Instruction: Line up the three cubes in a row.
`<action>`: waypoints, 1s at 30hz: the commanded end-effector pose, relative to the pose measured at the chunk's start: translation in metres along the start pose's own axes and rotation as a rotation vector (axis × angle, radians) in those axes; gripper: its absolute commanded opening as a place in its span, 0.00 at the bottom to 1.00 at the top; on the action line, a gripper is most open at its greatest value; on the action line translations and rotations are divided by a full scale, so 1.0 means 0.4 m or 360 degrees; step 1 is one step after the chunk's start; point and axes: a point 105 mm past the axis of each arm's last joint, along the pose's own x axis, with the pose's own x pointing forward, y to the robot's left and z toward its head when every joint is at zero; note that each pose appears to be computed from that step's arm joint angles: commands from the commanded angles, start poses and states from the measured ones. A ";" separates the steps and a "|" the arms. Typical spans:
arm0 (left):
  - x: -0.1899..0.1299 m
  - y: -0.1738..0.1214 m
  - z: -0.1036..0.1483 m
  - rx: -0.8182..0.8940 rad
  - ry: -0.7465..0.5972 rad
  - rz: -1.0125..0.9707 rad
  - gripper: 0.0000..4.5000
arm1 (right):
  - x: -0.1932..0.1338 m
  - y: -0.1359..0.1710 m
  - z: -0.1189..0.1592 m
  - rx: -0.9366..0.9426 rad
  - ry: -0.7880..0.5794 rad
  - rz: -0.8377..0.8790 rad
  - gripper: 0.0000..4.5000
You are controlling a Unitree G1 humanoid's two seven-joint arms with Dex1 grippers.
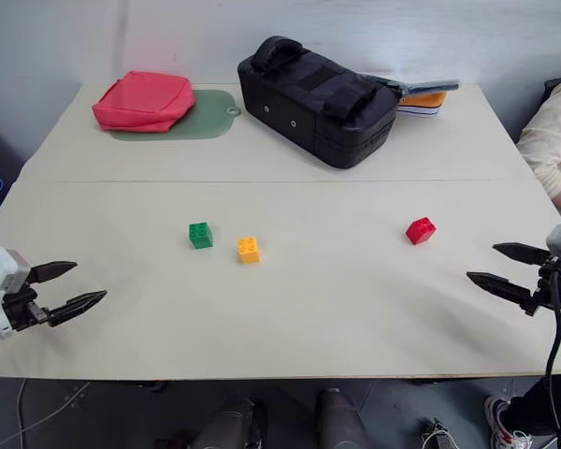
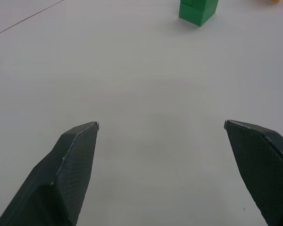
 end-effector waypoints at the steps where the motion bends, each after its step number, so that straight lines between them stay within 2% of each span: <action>1: -0.010 0.007 0.008 0.0042 -0.0016 0.0028 1.00 | -0.015 -0.008 0.028 -0.0037 -0.0060 -0.0068 1.00; 20: 0.014 0.006 0.007 0.0070 0.0000 0.0039 1.00 | -0.006 -0.019 0.012 -0.0088 0.0026 -0.0161 1.00; 23: 0.028 -0.014 0.034 0.0055 -0.0040 -0.0056 1.00 | 0.009 -0.011 0.037 -0.0084 0.0007 -0.0148 1.00; 30: 0.099 -0.184 0.226 0.0181 -0.0230 -0.0767 1.00 | 0.117 -0.007 0.105 -0.0127 -0.0025 -0.0203 1.00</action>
